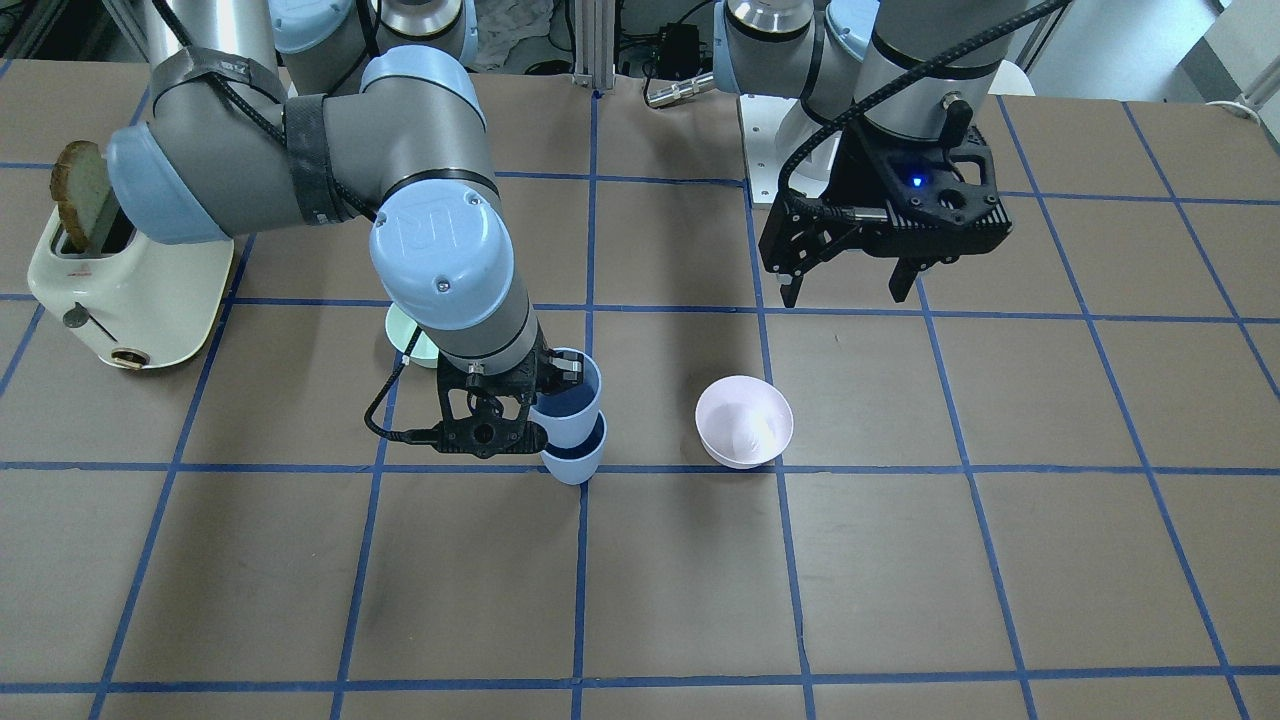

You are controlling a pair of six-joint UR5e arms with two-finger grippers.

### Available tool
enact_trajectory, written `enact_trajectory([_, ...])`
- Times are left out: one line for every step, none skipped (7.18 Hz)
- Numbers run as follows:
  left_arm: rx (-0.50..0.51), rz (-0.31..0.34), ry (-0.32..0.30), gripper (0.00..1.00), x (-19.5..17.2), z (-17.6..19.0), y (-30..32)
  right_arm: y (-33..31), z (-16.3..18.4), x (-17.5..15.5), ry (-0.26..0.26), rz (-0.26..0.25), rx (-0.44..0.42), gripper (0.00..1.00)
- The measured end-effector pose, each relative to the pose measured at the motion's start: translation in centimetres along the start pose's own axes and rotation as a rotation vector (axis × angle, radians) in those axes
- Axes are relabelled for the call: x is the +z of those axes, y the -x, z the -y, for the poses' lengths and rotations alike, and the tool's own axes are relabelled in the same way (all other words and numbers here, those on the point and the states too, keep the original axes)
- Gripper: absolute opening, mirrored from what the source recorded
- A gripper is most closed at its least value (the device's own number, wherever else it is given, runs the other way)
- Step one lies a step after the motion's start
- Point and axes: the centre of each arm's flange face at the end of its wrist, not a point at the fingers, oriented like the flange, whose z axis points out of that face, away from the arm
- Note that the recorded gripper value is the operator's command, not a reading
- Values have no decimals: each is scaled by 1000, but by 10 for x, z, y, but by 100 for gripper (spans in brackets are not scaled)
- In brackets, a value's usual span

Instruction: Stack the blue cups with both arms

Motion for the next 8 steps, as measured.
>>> enact_trajectory([0,0,1,100,0,0,0,0,2,1,-8,2,-4,100])
enact_trajectory([0,0,0,100,0,0,0,0,4,0,-24,6,-10,100])
enact_trajectory([0,2,-1,100,0,0,0,1,6,-1,-39,10,-13,100])
enact_trajectory([0,5,-1,100,-1,-1,1,0,7,-6,-52,12,-11,100])
enact_trajectory([-1,6,-1,100,0,-1,1,-4,8,-16,-71,11,-7,100])
enact_trajectory([-1,6,0,100,0,-2,1,-13,9,-34,-98,11,2,100])
enact_trajectory([-1,6,0,100,0,-2,2,-34,11,-58,-141,-3,27,100])
enact_trajectory([-1,6,1,100,1,-2,2,-72,14,-82,-180,-48,62,100])
